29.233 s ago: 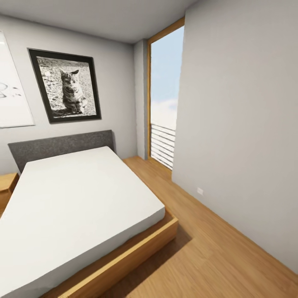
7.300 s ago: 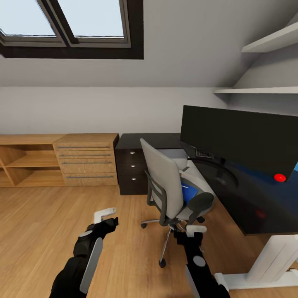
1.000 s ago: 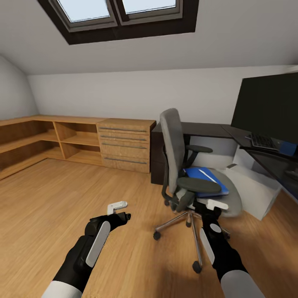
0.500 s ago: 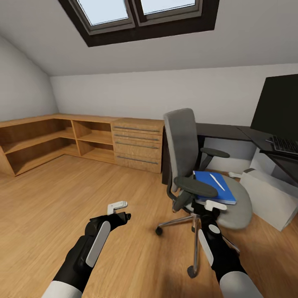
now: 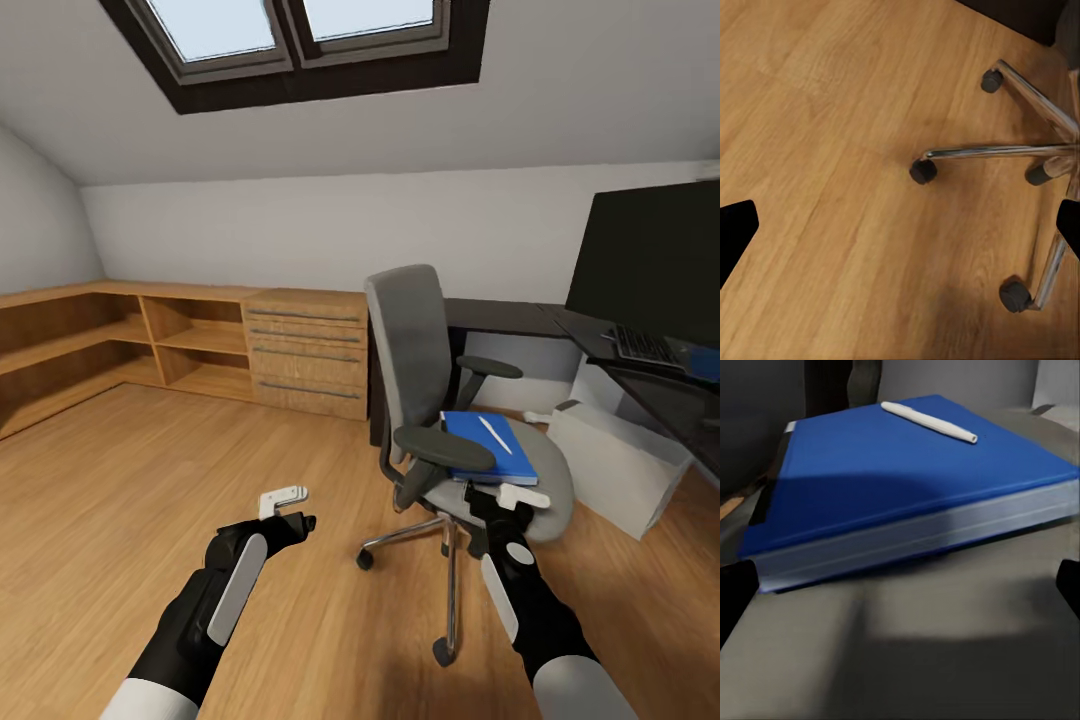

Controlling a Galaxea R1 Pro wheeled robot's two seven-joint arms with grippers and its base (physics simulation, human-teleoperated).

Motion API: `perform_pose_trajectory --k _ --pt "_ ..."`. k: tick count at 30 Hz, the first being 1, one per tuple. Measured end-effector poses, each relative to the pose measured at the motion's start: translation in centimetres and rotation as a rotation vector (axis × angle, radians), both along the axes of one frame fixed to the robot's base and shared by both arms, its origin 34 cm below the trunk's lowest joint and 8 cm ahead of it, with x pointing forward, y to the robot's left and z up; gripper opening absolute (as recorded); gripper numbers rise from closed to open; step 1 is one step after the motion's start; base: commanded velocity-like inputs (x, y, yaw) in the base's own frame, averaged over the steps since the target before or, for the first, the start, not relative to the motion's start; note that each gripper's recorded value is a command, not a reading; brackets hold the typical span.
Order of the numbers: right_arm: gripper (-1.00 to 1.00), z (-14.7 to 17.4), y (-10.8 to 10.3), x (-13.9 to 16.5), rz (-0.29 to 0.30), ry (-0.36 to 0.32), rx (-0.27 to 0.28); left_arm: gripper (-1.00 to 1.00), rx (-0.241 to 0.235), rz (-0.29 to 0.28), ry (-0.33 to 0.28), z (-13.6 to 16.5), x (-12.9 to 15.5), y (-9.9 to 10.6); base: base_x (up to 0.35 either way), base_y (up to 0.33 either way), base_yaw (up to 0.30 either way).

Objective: In the bedroom, organize the workspace by keeping the computer under the desk, ensuring the monitor is on the desk, placing the keyboard on the desk next to the monitor, placing the mouse on the desk next to the keyboard, moving the folder from the swivel chair onto the desk next to the mouse, stacking the notebook on top of the folder with the pen on top of the notebook, and positioning the swivel chair next to the desk.

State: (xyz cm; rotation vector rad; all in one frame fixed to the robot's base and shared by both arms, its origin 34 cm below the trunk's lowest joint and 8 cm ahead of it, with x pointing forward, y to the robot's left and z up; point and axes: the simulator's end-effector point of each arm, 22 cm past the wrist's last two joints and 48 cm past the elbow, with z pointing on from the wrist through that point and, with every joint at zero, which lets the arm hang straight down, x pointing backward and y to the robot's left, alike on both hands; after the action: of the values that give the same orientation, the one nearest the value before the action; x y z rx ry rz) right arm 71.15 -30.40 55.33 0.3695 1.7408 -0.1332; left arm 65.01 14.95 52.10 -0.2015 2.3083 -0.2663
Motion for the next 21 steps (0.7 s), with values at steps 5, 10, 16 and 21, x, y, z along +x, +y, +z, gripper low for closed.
perform_pose_trajectory --k 5,10,16,21 --pt "1.0 0.0 -0.1 -0.1 -0.003 0.001 -0.001 1.0 0.0 0.0 -0.004 0.2 0.0 0.0 0.0 0.0 -0.247" --pt "1.0 0.0 -0.4 -0.2 -0.006 0.004 -0.001 1.0 -0.001 0.001 -0.008 0.4 0.0 0.0 0.0 0.0 -0.253" --pt "1.0 0.0 -0.9 -0.3 -0.017 0.004 0.007 1.0 -0.004 0.005 -0.009 0.6 0.0 0.2 0.0 0.0 -0.186" --pt "1.0 -0.3 -1.2 -0.4 -0.03 0.004 0.042 1.0 -0.04 0.084 0.0 0.4 0.4 3.2 0.0 0.0 -0.024"
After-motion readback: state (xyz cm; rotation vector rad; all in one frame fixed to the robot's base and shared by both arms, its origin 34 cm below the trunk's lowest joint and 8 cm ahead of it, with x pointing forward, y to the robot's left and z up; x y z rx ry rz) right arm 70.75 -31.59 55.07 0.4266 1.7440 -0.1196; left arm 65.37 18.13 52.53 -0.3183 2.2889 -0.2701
